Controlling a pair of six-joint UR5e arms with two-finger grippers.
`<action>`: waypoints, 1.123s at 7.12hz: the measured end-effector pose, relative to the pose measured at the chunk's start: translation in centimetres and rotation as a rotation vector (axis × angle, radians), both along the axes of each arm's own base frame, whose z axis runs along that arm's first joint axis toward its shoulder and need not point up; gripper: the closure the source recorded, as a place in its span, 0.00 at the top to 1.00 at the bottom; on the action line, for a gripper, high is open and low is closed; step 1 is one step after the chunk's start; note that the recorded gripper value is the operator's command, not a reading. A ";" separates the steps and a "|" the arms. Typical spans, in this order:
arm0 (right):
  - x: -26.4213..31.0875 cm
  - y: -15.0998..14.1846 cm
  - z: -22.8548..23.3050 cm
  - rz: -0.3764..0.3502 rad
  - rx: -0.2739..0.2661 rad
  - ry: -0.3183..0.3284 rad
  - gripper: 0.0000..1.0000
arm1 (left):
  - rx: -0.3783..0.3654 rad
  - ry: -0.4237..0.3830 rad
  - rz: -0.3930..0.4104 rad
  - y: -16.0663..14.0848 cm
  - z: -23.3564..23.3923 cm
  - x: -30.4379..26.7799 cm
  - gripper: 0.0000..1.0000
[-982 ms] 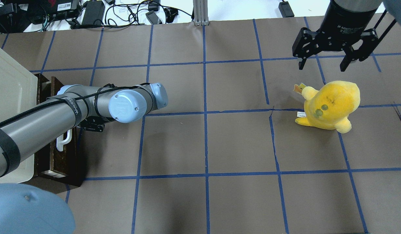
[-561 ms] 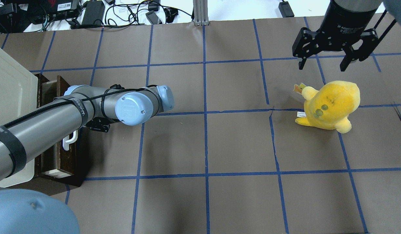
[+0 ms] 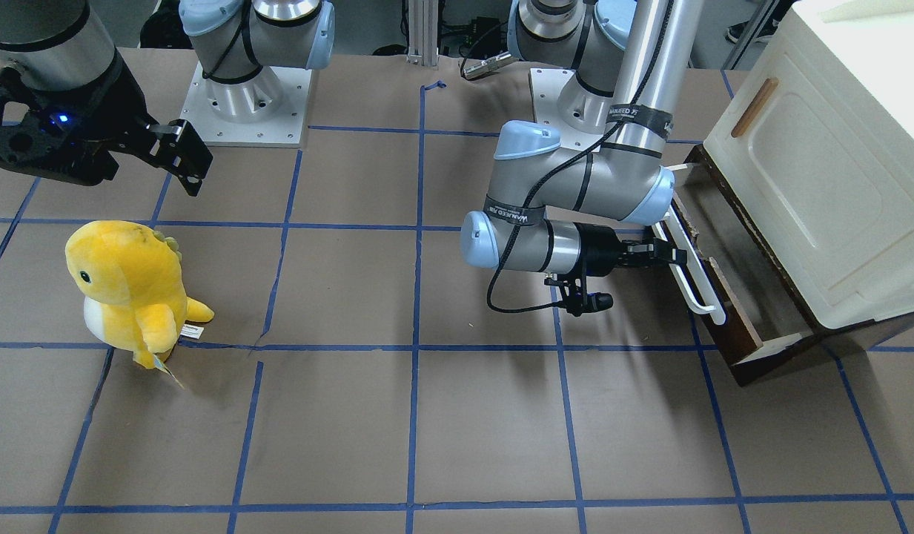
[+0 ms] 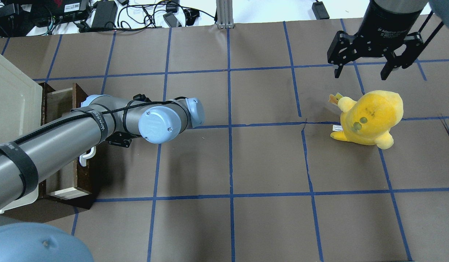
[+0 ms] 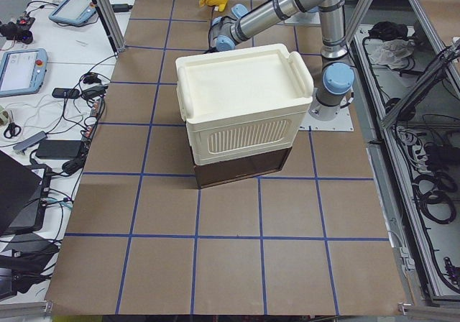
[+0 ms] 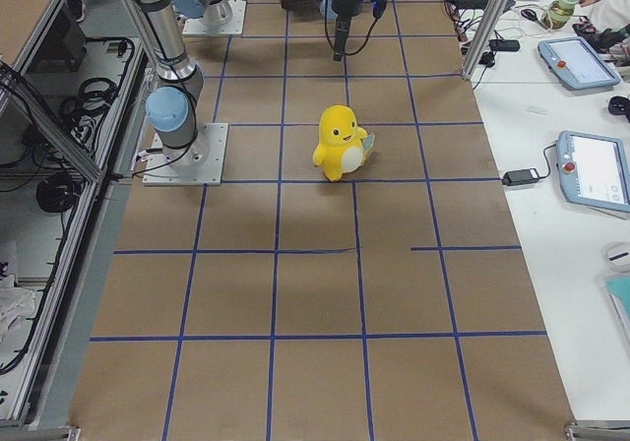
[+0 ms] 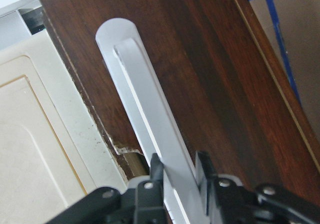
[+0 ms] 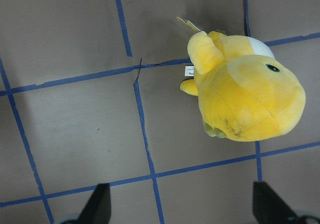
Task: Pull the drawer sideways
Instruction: 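Pull the handle with the left gripper, sliding the drawer out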
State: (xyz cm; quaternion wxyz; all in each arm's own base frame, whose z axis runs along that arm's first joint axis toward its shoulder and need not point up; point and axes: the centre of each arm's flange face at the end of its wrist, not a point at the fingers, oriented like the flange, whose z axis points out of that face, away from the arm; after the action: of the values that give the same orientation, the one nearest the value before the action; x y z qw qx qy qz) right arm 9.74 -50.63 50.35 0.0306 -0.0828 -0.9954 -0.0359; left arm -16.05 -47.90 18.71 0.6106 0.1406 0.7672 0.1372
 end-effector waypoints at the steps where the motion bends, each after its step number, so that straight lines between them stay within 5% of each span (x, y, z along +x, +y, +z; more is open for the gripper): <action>1: 0.0 0.0 0.0 0.000 0.000 0.000 1.00 | 0.000 0.001 -0.010 0.1 0.0 -0.5 0.25; 8: 0.0 0.0 0.0 0.000 0.000 0.000 1.00 | 0.000 0.000 -0.051 0.7 0.1 -2.4 0.25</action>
State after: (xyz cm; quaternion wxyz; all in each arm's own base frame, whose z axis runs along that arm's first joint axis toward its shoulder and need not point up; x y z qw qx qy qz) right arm 9.75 -50.63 50.35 0.0306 -0.0826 -0.9955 -0.0357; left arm -18.42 -47.21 18.78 0.6137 0.1601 0.7635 0.1215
